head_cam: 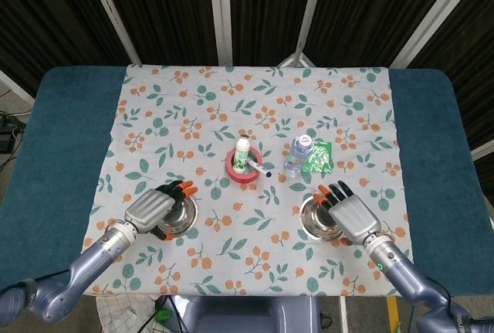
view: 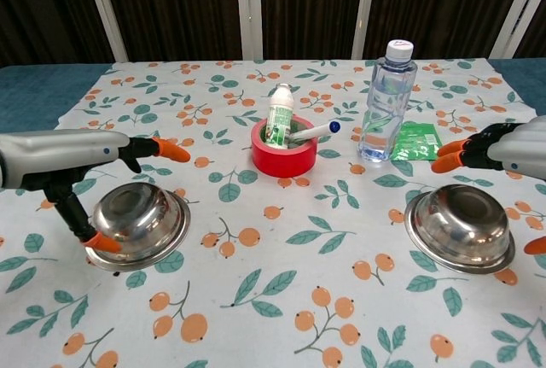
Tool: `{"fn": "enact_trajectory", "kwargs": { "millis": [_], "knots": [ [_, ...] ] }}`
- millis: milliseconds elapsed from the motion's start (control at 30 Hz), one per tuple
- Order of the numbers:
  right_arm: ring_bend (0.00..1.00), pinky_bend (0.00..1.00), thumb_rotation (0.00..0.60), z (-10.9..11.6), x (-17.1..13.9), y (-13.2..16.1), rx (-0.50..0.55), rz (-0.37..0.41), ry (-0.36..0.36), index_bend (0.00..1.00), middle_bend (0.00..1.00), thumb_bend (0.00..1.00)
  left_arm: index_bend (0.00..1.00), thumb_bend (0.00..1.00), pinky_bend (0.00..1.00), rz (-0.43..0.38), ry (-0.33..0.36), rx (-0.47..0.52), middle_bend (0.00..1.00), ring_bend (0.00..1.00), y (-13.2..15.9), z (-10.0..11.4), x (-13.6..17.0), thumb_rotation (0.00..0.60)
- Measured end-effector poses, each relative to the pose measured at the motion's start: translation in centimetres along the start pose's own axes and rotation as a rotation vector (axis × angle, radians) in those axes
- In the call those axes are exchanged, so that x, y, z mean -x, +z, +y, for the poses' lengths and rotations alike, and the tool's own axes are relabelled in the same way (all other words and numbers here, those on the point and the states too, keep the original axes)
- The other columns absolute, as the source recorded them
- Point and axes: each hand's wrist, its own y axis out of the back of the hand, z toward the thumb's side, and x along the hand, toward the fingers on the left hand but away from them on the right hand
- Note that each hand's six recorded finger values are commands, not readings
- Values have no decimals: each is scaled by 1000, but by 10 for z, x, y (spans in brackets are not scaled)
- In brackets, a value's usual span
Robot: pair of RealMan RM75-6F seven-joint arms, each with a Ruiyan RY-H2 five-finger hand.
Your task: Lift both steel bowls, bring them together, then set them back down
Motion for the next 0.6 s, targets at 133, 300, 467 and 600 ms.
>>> {"fn": "enact_trajectory", "kwargs": {
  "millis": [133,300,467,600],
  "knots": [
    [146,0,600,14,-4,2,57,-8,-47,171,18,44,92,0,166,-24,55,11,0,0,8,15,11,600],
    [153,0,600,42,-17,-6,178,-36,-233,197,24,44,98,0,165,34,169,-27,0,0,-3,41,47,600],
    [153,0,600,58,-47,-27,192,-71,-442,197,24,44,104,0,161,149,279,-118,0,0,-16,55,94,600],
    [153,0,600,45,-81,-49,179,-158,-490,197,24,45,105,0,161,264,361,-180,0,0,-29,54,143,600]
  ]
}}
